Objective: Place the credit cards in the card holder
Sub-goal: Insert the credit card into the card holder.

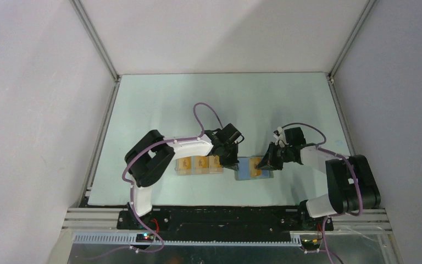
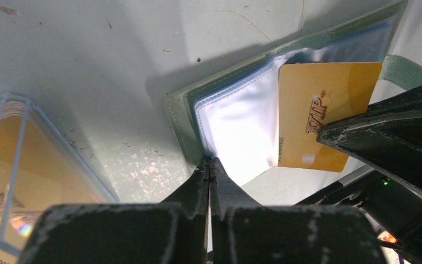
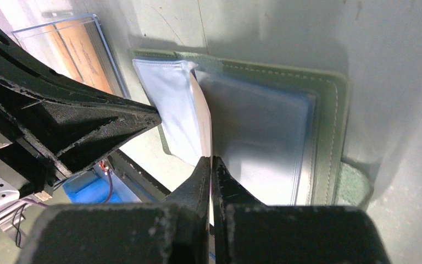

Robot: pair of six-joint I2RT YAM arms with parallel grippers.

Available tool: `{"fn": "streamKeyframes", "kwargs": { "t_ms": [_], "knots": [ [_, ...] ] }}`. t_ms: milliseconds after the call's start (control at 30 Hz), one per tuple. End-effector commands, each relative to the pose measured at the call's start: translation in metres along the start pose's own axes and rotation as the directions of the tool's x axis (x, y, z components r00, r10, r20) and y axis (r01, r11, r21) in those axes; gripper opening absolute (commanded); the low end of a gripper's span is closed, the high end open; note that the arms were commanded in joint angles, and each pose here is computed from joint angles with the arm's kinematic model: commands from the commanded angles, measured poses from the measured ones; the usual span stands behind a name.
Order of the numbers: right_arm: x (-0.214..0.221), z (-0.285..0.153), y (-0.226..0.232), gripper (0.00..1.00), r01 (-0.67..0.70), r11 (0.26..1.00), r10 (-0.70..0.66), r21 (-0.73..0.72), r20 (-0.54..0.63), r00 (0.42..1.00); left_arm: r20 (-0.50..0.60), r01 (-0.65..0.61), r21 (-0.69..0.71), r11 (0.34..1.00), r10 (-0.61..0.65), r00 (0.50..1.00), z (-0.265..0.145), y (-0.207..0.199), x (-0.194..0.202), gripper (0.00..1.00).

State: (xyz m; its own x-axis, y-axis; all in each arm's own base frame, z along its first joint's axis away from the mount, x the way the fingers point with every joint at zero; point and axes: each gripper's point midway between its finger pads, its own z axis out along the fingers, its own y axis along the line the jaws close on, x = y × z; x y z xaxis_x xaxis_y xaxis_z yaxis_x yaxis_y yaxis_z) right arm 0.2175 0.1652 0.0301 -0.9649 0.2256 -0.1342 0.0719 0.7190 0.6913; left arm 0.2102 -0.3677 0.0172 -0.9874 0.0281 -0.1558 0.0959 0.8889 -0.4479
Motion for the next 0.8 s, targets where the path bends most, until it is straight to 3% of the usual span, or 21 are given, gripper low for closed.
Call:
{"fn": "streamKeyframes", "kwargs": {
  "t_ms": [0, 533, 567, 767],
  "knots": [
    [0.009, 0.006, -0.005, 0.0, 0.011, 1.0, -0.01, 0.004, -0.082, 0.997, -0.021, -0.027, -0.091, 0.995, 0.026, 0.999, 0.015, 0.026, 0.005, 0.0],
    [0.011, 0.03, 0.006, 0.0, 0.07, 0.998, -0.069, 0.001, -0.157, 0.985, -0.028, -0.033, -0.083, 0.996, 0.03, 0.999, 0.016, 0.024, 0.004, 0.0],
    [0.009, 0.029, 0.004, 0.03, 0.073, 0.997, -0.069, 0.019, -0.149, 0.986, -0.028, -0.032, -0.083, 0.996, 0.03, 0.999, 0.015, 0.024, 0.004, 0.0],
    [0.006, 0.011, 0.007, 0.46, 0.105, 0.989, -0.091, 0.108, -0.122, 0.988, -0.01, -0.033, -0.058, 0.998, 0.032, 0.999, 0.006, 0.016, 0.001, 0.0]
  ]
}}
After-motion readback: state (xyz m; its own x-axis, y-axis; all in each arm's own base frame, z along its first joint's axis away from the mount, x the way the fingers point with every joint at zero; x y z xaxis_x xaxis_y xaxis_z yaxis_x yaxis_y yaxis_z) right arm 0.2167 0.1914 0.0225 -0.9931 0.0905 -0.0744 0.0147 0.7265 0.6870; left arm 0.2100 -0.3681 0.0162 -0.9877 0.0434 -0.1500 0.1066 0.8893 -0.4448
